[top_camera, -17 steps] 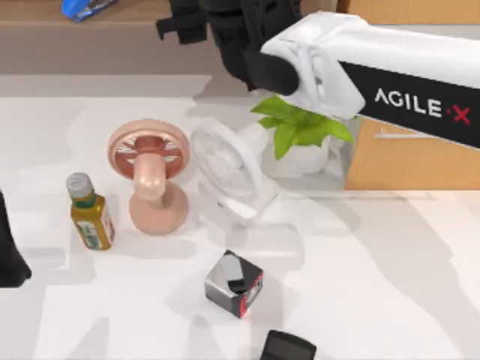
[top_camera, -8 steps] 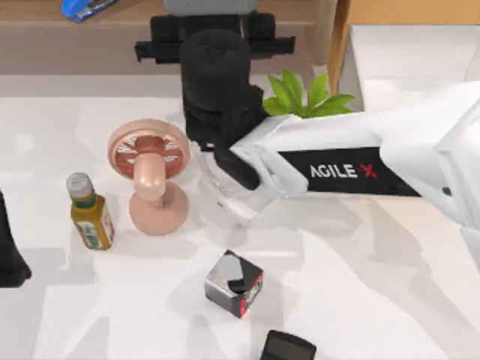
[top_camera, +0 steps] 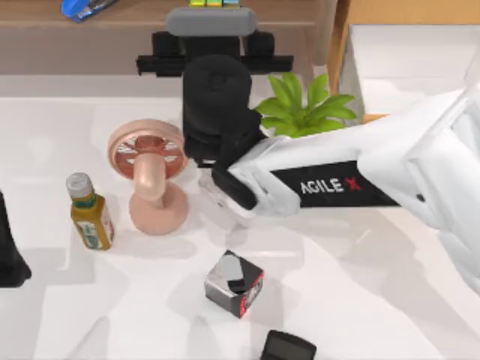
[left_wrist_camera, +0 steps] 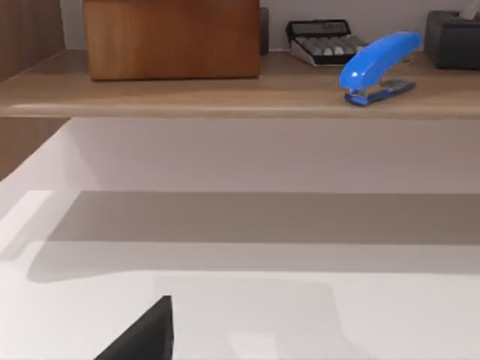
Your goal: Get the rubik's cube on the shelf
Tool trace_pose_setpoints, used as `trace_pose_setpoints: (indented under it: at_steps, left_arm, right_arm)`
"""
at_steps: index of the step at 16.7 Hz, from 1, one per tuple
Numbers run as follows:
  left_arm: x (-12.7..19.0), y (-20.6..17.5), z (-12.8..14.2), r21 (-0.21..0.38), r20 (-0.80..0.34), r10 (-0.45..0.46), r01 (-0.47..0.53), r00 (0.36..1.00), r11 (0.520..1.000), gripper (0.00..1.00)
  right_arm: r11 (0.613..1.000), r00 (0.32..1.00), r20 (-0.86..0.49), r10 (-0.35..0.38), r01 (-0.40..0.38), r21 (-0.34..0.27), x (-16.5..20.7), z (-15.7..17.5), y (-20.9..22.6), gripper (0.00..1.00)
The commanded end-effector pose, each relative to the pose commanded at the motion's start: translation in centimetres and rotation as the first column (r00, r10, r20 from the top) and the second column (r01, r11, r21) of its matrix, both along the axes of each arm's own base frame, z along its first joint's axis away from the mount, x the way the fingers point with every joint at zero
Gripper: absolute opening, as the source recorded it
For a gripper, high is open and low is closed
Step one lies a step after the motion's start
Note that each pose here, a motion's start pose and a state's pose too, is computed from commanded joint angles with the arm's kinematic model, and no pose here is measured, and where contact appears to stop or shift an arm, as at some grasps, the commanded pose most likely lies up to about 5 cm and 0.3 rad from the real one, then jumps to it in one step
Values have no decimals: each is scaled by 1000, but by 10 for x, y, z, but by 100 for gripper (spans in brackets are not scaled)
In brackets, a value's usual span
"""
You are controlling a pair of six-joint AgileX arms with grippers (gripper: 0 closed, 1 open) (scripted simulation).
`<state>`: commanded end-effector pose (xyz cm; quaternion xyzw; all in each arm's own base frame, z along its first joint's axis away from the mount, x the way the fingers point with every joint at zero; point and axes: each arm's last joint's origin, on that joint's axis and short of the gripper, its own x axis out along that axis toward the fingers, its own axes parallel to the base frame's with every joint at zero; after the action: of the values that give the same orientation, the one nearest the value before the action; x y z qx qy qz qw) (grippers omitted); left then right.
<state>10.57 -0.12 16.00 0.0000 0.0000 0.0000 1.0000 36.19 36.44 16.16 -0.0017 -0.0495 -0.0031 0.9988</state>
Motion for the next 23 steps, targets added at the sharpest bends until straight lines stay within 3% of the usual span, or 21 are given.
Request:
trace_pose_setpoints:
  at_steps: [5,12,16,20,23]
  left_arm:
    - [0,0,0,0,0,0,0,1000,1000,100]
    - [0,0,0,0,0,0,0,1000,1000,100]
    - [0,0,0,0,0,0,0,1000,1000,100]
    - [0,0,0,0,0,0,0,1000,1000,100]
    - [0,0,0,0,0,0,0,1000,1000,100]
  right_arm:
    - [1000,1000,-6,-3,3,-4,12,0,-2,0]
    - [999,999,37,-2,1,34,72,20,9,0]
    - [1000,1000,2,0,0,2,99,7,1,0]
    - [1000,1000,0,0,0,0,100,7,0,0]
    - [1000,1000,0,0,0,0,100,7,0,23]
